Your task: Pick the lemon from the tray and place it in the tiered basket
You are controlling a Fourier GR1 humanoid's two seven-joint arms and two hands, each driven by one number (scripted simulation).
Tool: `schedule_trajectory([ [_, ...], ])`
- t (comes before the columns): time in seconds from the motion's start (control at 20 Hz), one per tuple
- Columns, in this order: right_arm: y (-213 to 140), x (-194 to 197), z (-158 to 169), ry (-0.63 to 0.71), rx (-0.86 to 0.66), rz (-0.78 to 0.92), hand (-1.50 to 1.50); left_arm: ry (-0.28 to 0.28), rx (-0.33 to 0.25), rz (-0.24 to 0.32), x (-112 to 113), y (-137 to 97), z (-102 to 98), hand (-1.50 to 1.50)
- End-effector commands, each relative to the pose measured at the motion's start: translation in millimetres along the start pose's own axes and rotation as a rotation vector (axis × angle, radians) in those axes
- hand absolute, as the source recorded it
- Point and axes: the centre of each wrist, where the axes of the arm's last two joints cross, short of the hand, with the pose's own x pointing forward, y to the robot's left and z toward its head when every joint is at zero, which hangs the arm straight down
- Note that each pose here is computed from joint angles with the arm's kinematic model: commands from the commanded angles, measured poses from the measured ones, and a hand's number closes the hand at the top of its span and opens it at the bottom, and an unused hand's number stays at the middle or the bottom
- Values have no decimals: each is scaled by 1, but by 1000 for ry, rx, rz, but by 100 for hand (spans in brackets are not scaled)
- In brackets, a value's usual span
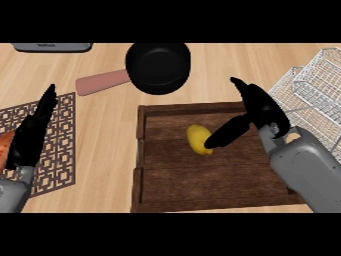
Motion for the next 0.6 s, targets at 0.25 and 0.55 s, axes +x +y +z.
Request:
schedule_trajectory([
  [0.25,22,26,15,164,23,74,-150,12,8,6,-9,0,2,0],
  [0.55,42,16,14,184,-19,184,-150,20,-1,22,-2,-8,-2,0],
])
